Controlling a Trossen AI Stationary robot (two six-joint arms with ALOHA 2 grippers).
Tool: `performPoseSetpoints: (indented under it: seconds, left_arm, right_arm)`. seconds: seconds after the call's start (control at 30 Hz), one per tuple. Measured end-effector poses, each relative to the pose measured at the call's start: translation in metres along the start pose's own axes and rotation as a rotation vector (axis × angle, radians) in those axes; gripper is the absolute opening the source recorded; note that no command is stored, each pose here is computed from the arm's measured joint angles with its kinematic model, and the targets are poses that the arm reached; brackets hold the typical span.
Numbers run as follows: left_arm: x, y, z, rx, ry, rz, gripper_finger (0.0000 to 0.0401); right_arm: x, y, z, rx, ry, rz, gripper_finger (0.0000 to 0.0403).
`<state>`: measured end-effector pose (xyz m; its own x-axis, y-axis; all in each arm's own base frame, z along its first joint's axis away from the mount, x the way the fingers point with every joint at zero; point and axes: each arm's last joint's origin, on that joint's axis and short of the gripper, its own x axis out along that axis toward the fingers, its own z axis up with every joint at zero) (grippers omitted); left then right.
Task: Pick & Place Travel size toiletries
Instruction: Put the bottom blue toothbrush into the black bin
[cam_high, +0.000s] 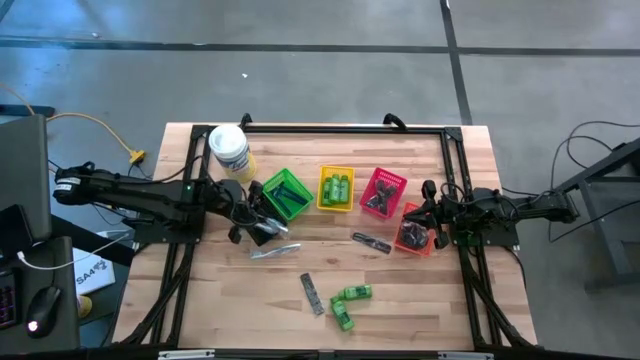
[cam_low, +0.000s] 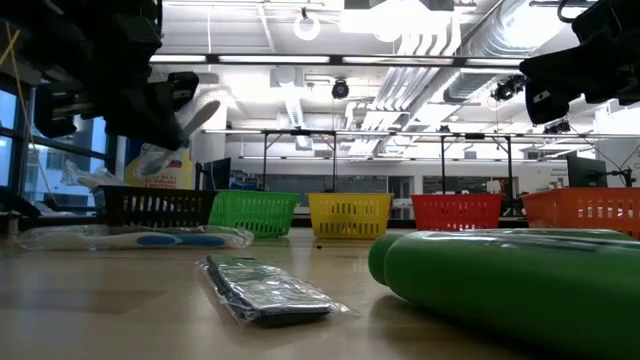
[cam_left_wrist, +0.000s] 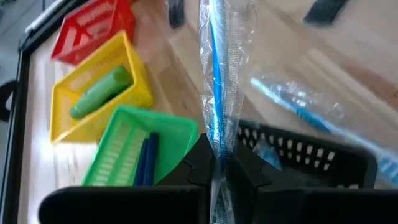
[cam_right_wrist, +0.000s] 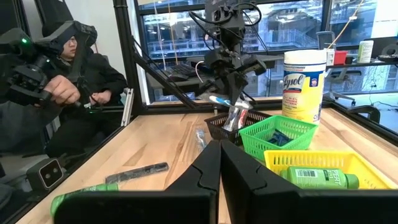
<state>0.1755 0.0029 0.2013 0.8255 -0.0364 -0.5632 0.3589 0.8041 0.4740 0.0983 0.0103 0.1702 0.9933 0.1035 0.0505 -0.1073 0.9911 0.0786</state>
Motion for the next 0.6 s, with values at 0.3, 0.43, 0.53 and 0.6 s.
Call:
performPoseSetpoints:
  seconds: [0.3,0.43,0.53,0.6]
  left_arm:
    - [0.006,0.003,-0.028,-0.066,0.04,0.052,0.0019]
    - [0.009,-0.004,-0.038,-0.075,0.051,0.036,0.0019]
    - [0.01,-0.006,-0.042,-0.075,0.062,0.035,0.0019]
    - [0.01,-0.008,-0.043,-0.076,0.064,0.037,0.0019]
  right_arm:
    - [0.0,0.0,0.0,0.0,0.001,0.004,0.0003]
    - [0.0,0.0,0.0,0.0,0.001,0.004,0.0004]
    - [0.0,0.0,0.0,0.0,0.0,0.001,0.0003]
    - [0.0,0.0,0.0,-0.001,0.0,0.001,0.0004]
